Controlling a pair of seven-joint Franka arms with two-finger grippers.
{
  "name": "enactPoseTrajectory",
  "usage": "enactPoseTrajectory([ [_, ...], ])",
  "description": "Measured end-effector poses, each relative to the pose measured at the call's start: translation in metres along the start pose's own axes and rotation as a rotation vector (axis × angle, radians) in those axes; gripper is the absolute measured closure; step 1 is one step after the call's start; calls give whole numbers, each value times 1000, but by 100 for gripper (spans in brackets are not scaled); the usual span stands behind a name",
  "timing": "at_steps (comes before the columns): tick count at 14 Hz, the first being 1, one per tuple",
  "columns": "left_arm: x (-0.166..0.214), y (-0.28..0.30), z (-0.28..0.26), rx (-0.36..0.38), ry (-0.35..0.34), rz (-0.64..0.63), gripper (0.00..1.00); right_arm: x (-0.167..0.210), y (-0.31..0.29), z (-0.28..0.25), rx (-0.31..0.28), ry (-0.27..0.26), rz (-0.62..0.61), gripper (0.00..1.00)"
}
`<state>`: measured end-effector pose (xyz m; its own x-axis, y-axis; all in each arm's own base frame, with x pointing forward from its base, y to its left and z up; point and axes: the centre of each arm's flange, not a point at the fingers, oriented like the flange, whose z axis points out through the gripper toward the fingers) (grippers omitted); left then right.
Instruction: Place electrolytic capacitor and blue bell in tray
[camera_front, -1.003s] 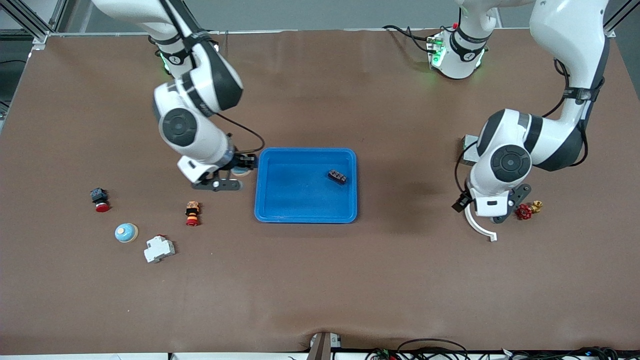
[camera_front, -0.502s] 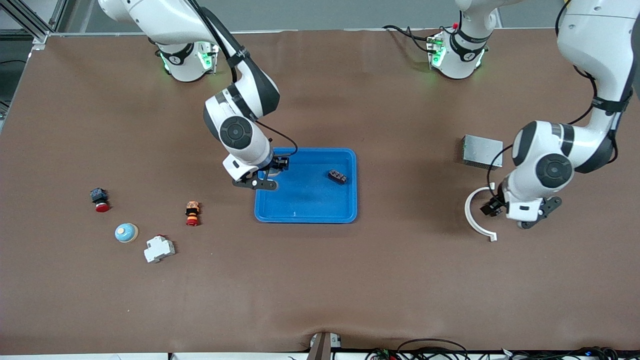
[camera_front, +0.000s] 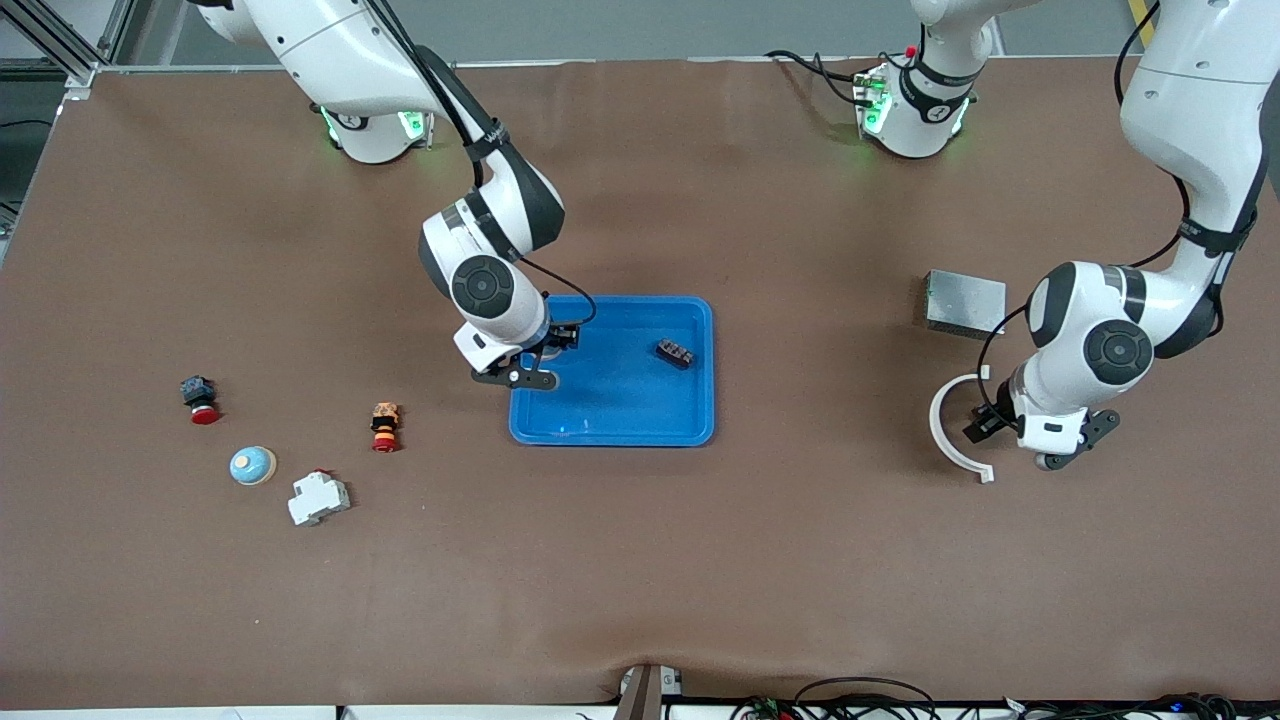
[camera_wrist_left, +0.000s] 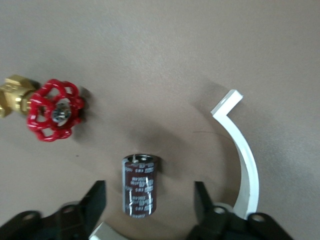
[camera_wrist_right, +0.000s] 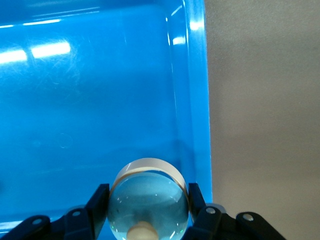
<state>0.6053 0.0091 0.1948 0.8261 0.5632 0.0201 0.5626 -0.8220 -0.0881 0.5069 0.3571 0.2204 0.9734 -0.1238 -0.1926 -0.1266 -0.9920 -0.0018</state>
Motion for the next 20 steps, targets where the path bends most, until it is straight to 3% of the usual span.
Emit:
enactPoseTrajectory([
  [3, 0, -1, 8, -3, -7, -2, 63, 2, -1, 6, 7, 8, 1, 32],
  [4, 0, 0, 7, -4, -6, -2, 66, 2, -2, 8, 8, 10, 0, 32],
  [10, -3, 13, -40, 41, -10, 23, 66, -9, -15, 24, -1, 4, -22, 32],
  [16, -91, 112, -146, 12, -75, -35, 66, -14, -20, 28, -6, 1, -31, 32],
  [17, -107, 128, -155, -4, -78, -73, 66, -14, -20, 28, -7, 0, -30, 27],
  [20, -148, 175, -171, -40, -90, -178, 66, -14, -20, 28, -8, -3, -31, 0],
])
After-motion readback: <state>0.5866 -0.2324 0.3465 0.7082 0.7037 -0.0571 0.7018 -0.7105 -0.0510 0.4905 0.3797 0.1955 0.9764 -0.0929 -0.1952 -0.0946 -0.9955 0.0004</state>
